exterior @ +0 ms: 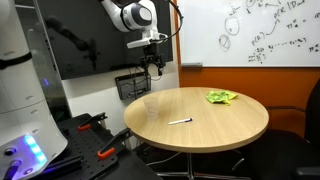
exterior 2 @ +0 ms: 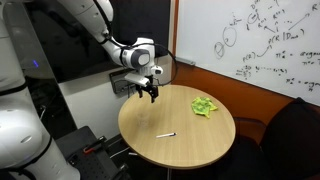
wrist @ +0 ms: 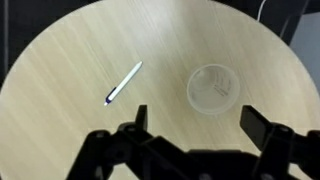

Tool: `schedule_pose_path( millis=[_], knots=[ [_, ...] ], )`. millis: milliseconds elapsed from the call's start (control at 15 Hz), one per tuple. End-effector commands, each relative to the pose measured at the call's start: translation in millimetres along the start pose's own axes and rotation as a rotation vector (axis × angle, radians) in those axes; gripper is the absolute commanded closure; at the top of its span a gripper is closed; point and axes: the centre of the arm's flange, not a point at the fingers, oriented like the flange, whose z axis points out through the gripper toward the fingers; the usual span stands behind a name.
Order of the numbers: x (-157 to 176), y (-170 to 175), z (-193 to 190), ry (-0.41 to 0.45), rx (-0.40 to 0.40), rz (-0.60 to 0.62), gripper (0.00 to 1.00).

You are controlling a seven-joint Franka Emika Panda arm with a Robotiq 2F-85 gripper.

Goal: Put the pen in the cup

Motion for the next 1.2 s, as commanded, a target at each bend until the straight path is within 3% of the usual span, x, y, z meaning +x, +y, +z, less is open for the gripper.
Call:
schedule_pose_path(
  millis=[0, 200, 400, 733, 933, 1133],
  knots=[
    [0.0, 0.0, 0.0, 0.0, 0.0, 0.0, 0.0],
    [5.4, 3.1, 5.1, -0.007, 0.006, 0.031, 0.0],
    [17.4, 24.0, 30.2, 0.018, 0.004, 0.212, 0.0],
    [31.3, 81.3, 100.5, 0.092, 0.024, 0.481, 0.0],
    [37.2, 110.5, 143.6, 0.053, 0.073, 0.613, 0.0],
    [49.0, 129.0, 180.0, 0.031, 0.074, 0.665, 0.0]
  ],
)
